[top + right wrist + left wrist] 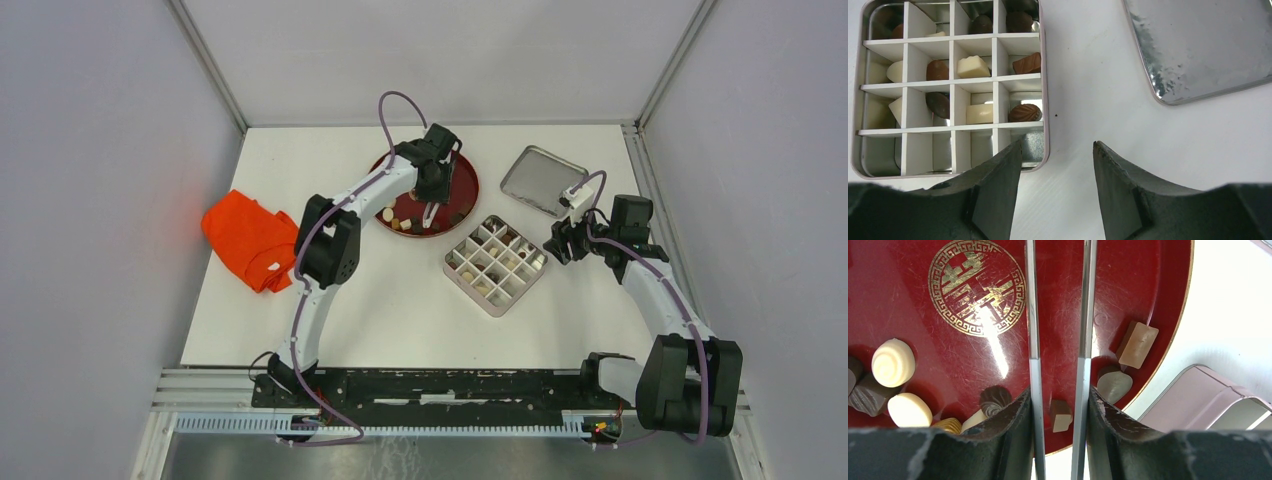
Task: Pack the chocolate
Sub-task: Pick up the fake chocolate from the plate.
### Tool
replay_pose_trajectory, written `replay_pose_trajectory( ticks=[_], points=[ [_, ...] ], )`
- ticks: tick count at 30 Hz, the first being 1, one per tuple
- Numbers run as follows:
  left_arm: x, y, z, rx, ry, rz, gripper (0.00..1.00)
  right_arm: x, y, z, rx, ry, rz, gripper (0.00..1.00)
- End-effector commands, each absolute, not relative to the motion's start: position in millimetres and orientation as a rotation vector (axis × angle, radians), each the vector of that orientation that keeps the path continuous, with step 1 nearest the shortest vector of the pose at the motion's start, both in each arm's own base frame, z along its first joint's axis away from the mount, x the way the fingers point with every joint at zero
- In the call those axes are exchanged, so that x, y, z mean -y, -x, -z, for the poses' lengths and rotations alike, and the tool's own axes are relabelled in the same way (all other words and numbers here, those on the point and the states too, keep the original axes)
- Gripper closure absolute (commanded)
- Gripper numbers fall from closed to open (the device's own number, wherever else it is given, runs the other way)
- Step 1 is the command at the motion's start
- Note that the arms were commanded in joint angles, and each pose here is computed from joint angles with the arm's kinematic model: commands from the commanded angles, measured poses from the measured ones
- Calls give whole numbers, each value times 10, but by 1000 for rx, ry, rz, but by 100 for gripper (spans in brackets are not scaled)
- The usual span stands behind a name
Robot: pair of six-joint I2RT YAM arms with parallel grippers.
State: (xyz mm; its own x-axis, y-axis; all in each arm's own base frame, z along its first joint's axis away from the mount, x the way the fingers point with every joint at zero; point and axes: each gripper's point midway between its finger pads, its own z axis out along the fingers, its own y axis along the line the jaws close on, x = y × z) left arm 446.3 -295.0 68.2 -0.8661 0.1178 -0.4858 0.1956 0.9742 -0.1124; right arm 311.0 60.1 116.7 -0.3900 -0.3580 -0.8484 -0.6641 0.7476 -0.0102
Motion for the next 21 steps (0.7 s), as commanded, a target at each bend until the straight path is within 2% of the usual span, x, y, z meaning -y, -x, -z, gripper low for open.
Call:
replay_pose_trajectory(
  ticks=[1, 8, 12, 15, 21],
  points=[
    [2994, -4593, -823, -2588, -200, 258, 57, -599, -3204, -1403, -1938, 797, -385, 39],
    [2985, -4593, -812, -2596, -202, 266, 61, -595, -3200, -1397, -1939, 797, -386, 39],
    [2991, -4560, -889, -2589, -214, 285, 78, -591, -3200, -1396, -1940, 794, -385, 39],
    [2969, -4519, -1016, -2572, -227, 298, 97, -587, -3203, -1392, -1940, 794, -386, 40],
    [2923, -4449, -1389, -2479, -250, 354, 98, -589, -3196, -1361, -1945, 798, -394, 39]
  ],
)
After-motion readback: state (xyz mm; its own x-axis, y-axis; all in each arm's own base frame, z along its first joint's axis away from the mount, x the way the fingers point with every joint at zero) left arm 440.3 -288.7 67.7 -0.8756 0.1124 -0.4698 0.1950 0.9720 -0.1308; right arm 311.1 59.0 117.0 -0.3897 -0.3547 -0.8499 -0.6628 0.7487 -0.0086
